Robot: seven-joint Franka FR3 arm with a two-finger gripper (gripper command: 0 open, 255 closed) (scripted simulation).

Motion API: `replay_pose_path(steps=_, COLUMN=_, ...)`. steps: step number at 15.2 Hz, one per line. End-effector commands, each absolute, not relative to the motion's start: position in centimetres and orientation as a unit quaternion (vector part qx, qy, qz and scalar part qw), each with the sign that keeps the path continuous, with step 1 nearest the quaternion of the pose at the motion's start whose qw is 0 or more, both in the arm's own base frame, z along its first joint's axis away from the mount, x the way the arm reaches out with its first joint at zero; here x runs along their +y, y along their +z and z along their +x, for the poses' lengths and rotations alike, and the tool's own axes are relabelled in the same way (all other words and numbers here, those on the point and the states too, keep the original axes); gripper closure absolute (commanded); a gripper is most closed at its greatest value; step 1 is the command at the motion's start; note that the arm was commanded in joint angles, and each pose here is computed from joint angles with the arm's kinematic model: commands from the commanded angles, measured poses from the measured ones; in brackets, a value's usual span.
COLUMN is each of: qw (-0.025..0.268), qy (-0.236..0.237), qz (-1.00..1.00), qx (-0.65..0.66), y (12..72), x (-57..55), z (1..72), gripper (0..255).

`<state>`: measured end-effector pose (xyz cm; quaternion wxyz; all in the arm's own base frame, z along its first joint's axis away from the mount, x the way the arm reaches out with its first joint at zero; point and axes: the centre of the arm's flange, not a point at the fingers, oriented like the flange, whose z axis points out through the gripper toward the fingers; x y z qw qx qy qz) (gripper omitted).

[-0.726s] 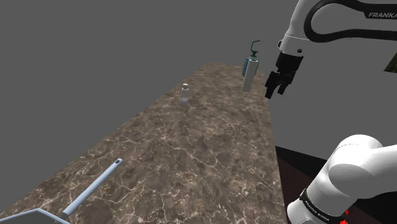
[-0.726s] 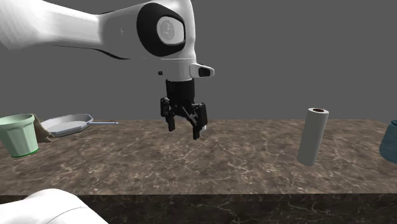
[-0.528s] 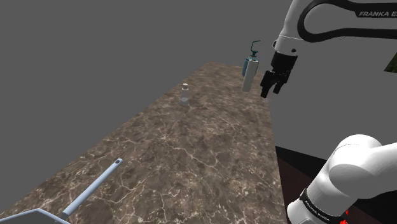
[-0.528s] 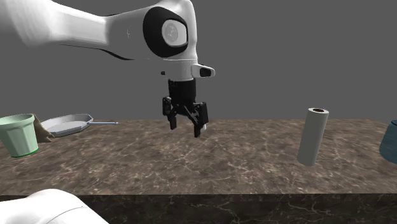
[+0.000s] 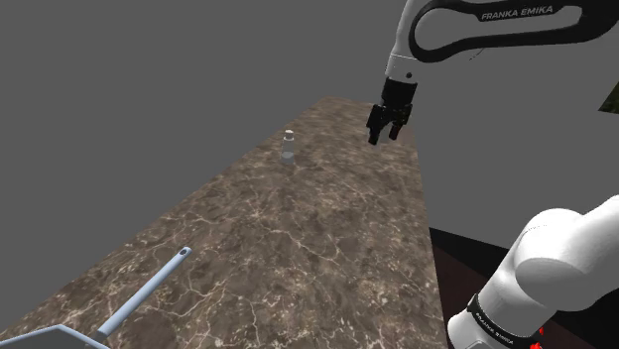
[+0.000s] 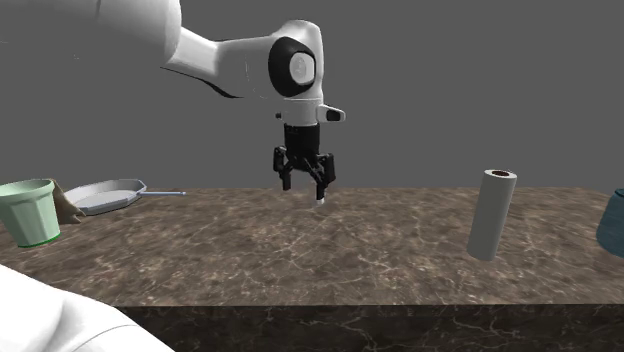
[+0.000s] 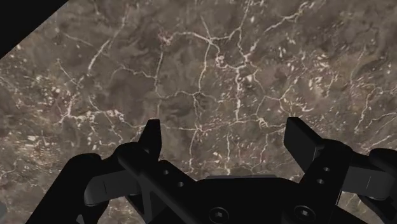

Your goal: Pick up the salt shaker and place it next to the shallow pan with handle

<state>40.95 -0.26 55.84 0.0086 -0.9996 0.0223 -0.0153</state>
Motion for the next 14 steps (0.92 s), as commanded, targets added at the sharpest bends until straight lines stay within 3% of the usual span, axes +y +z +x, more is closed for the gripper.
replay_pose_path(steps=1, qw=0.012, qy=-0.014, qz=-1.0, qx=0.018, y=55.7, x=0.6, z=43.8, gripper=0)
replay_pose_path(steps=14, qw=0.029, qy=-0.009, qz=-1.0, qx=-0.009, y=53.9, x=6.3, z=59.9, gripper=0)
